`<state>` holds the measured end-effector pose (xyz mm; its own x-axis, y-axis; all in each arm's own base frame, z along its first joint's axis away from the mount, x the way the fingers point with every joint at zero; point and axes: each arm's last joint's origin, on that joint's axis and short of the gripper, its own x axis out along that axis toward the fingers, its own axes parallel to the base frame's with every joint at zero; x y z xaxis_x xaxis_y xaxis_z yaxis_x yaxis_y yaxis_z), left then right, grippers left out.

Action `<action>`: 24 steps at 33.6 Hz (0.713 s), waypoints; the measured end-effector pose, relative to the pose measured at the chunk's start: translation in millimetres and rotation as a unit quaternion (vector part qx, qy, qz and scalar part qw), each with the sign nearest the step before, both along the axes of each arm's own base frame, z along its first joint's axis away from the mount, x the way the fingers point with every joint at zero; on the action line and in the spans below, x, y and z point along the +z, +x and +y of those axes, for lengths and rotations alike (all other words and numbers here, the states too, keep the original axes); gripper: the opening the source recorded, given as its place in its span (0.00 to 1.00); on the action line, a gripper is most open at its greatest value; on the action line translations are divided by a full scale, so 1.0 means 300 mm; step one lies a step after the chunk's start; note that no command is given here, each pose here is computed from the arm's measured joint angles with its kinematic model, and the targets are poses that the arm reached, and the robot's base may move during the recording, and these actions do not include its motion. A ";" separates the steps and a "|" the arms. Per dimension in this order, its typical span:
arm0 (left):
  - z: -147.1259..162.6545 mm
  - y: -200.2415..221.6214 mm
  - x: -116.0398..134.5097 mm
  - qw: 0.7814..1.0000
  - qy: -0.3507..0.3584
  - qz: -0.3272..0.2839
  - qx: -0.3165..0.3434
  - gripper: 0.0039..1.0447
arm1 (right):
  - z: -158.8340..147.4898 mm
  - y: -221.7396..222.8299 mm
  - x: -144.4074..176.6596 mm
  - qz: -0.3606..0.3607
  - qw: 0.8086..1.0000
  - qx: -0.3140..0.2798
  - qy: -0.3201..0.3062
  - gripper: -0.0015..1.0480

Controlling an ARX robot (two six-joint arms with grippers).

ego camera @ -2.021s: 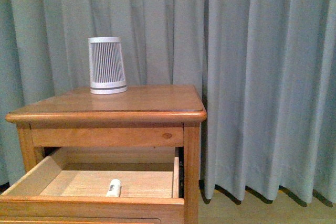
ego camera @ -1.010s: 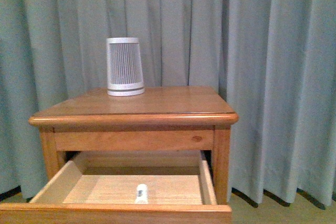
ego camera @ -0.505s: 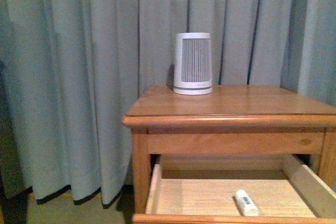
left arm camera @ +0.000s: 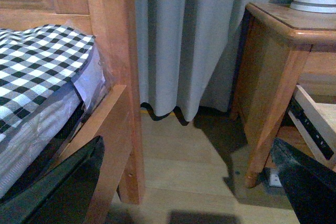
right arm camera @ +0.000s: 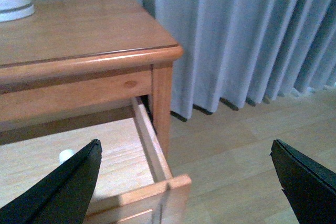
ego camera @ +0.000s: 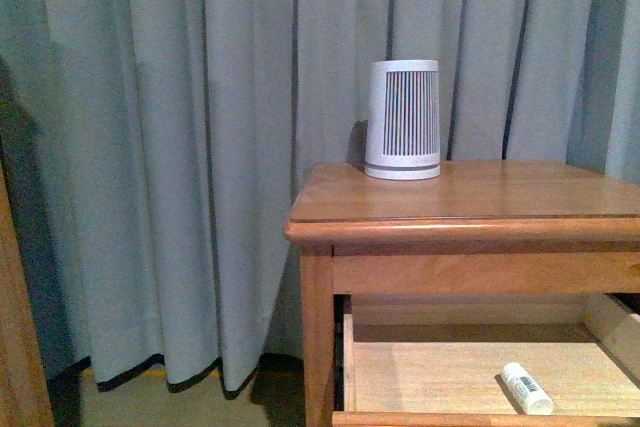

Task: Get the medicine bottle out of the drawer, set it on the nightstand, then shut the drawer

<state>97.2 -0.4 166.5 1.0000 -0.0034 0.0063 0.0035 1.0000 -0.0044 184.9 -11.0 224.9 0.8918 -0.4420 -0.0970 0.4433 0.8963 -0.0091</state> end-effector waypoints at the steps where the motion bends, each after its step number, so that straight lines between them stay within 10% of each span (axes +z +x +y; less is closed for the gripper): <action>1: 0.000 0.000 0.000 1.000 0.000 0.000 0.000 0.94 | 0.003 0.059 0.006 0.021 1.000 0.013 0.002 0.93; 12: 0.000 0.000 0.000 1.000 0.000 0.000 0.000 0.94 | 0.080 0.548 -0.097 0.220 0.967 0.122 0.026 0.93; 24: 0.000 0.000 0.000 1.000 0.000 0.000 0.000 0.94 | 0.121 0.768 -0.284 0.293 0.943 0.151 0.037 0.93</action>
<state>97.2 -0.4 166.5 1.0000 -0.0034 0.0063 0.0035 1.0000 -0.0044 415.3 25.2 139.7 0.7597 -0.1494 -0.6329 0.1065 0.9887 -0.1055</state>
